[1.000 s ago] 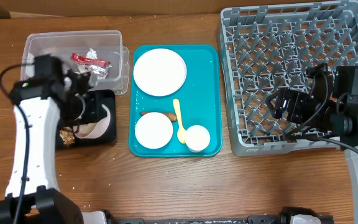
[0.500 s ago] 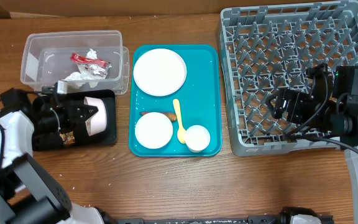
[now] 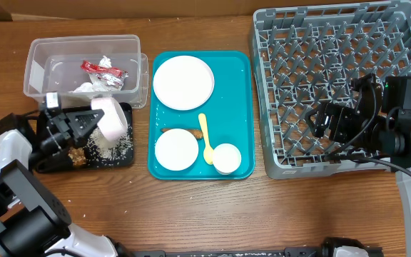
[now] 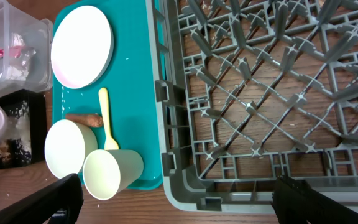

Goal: Sort waste into correct bins and load items into the dishwasher
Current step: 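Tip the rice bowl with the left gripper to pour rice onto the black tray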

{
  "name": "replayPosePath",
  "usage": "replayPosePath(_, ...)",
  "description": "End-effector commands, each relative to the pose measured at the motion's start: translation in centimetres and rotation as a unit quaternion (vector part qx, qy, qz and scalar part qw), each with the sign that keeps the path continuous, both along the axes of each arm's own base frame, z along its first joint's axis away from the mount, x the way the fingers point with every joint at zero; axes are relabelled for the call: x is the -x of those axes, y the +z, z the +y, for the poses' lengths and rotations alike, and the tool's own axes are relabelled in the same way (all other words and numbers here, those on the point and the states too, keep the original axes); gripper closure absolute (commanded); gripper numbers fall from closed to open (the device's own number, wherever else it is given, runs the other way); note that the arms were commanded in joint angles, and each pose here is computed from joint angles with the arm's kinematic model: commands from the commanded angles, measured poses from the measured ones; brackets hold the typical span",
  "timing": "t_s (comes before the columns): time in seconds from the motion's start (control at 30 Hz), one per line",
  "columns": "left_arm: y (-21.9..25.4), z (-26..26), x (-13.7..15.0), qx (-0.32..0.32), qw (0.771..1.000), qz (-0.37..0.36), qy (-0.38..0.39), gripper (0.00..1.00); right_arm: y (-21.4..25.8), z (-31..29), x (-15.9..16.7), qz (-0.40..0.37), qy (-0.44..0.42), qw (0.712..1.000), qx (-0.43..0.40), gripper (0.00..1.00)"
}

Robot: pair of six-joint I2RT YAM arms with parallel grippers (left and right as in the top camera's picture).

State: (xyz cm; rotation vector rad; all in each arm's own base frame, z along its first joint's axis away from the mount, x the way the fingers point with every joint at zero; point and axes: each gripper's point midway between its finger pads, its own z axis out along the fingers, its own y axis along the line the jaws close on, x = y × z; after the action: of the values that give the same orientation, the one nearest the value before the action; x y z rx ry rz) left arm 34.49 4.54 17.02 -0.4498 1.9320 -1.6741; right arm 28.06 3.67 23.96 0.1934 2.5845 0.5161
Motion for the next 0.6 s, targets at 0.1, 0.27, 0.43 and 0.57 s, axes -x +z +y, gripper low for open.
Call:
replayPosePath(0.1, 1.3, 2.1, 0.2, 0.056, 0.998, -0.005, 0.035, 0.96, 0.2, 0.0, 0.0, -0.001, 0.002, 1.000, 0.002, 0.00)
replayPosePath(0.27, 1.3, 2.8, 0.3, 0.069, 0.997, 0.011, 0.046, 0.96, 0.0, 0.0, 0.2, 0.004, 0.002, 1.000, 0.001, 0.00)
replayPosePath(0.43, 1.3, 3.3, 0.4, 0.080, 0.995, 0.023, 0.053, 0.96, 0.1, 0.0, 0.2, 0.003, 0.002, 1.000, 0.001, 0.00)
replayPosePath(0.57, 1.3, 3.3, 0.4, 0.101, 0.992, 0.049, 0.055, 0.96, 0.1, 0.0, 0.2, 0.003, 0.002, 1.000, 0.002, 0.00)
